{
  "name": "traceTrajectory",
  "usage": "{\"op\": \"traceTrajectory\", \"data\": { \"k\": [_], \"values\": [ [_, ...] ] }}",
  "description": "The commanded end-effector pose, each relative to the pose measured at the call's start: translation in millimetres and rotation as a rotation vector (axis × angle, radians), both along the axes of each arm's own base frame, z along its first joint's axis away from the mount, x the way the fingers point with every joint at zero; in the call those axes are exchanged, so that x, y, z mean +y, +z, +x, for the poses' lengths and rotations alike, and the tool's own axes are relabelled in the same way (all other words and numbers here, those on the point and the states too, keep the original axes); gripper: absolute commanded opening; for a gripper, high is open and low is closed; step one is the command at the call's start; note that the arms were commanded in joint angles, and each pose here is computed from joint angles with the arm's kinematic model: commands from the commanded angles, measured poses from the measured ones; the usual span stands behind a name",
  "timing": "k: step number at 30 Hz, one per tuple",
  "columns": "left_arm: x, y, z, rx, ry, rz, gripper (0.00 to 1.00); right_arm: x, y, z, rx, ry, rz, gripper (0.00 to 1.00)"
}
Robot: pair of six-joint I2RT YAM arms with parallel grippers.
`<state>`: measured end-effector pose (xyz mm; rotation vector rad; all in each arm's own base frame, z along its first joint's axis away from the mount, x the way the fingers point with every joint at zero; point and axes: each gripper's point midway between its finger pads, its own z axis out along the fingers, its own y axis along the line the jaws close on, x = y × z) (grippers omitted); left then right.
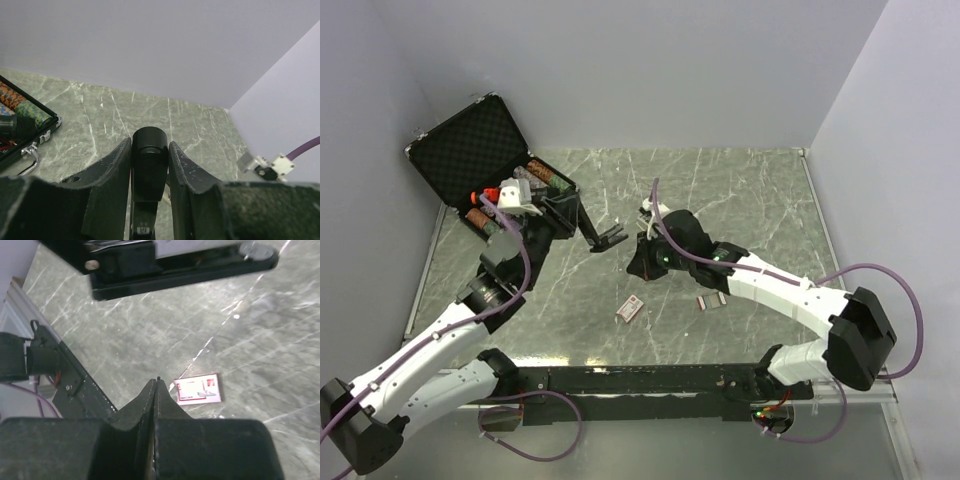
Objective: Unload the staples from the stapler
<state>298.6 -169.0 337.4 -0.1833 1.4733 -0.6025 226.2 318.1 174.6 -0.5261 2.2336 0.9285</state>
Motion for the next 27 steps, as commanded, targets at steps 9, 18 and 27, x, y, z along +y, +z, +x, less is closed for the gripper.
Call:
{"op": "traceTrajectory", "data": {
  "k": [9,18,27],
  "values": [
    [20.6,44.8,-23.7,-0.103,0.011,-0.122,0.01,47.3,-31.7,2.8,0.123,0.030,0.041,0.00],
    [17.2,43.2,-33.7,-0.072,-0.042,-0.110,0.01,66.8,-36.5,21.2,0.150,-0.054,0.105,0.00],
    [16.2,42.5,-48.4,-0.049,-0.098,-0.108,0.01,65.7,-35.5,46.9,0.099,-0.114,0.084,0.00]
  ]
}}
